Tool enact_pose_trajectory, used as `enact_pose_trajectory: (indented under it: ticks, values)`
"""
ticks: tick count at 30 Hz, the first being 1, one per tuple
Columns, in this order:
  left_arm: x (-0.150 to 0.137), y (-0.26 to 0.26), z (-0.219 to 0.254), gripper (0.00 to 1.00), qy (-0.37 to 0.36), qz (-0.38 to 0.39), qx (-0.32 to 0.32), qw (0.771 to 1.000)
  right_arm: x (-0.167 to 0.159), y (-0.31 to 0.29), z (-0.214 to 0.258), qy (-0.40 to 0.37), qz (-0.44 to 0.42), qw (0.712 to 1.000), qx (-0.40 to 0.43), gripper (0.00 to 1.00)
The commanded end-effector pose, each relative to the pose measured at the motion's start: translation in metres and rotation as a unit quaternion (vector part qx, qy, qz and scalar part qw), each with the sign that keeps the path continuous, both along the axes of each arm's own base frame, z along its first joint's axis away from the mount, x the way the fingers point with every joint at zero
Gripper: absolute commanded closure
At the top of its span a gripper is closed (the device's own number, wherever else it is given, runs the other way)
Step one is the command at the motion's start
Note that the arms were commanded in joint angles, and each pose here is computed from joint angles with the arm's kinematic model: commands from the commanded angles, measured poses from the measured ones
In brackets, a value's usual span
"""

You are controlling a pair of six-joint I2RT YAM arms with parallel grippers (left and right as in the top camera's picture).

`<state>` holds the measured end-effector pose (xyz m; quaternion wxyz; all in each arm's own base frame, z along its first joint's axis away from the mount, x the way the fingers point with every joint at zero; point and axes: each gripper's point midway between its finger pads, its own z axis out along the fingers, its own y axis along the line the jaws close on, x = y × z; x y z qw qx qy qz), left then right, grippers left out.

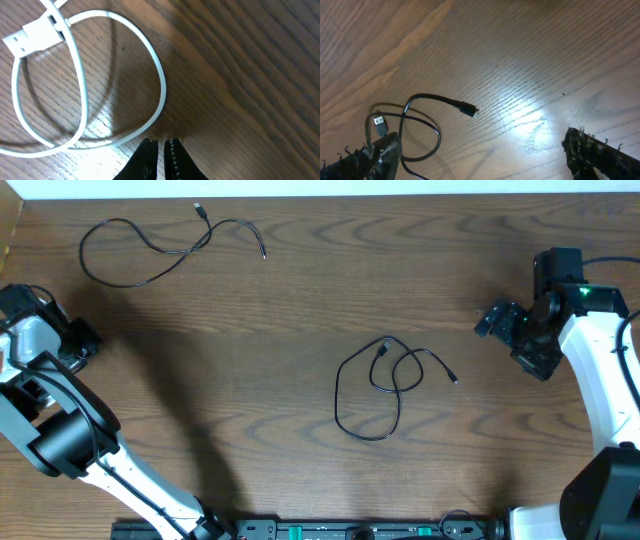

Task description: Untangle cables

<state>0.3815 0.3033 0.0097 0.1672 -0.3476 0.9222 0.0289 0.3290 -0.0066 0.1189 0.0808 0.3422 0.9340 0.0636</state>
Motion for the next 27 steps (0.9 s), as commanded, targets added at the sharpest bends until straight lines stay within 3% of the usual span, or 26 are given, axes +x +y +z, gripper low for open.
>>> enact_pose_trajectory:
  ticks: [1, 10, 15, 19, 22, 27]
  values:
    - [-0.003, 0.0, -0.018, 0.88, 0.014, -0.001, -0.005, 1.0, 0.0, 0.0, 0.0, 0.0, -0.003, 1.0, 0.0, 0.01]
    - [-0.029, 0.016, -0.051, 0.89, 0.07, 0.026, 0.007, 0.997, 0.0, 0.0, 0.0, 0.0, -0.003, 1.0, 0.0, 0.01]
    - [-0.053, 0.052, -0.043, 0.87, 0.107, 0.066, 0.069, 0.99, 0.0, 0.0, 0.0, 0.0, -0.003, 1.0, 0.0, 0.01]
    - [-0.052, 0.064, -0.027, 0.83, 0.095, 0.076, 0.085, 0.989, 0.0, 0.0, 0.0, 0.0, -0.003, 1.0, 0.0, 0.01]
    - [-0.04, 0.064, -0.011, 0.61, 0.072, 0.071, 0.091, 0.991, 0.0, 0.0, 0.0, 0.0, -0.003, 1.0, 0.0, 0.01]
    - [-0.017, 0.059, 0.022, 0.56, 0.023, 0.056, 0.106, 0.993, 0.0, 0.0, 0.0, 0.0, -0.003, 1.0, 0.0, 0.01]
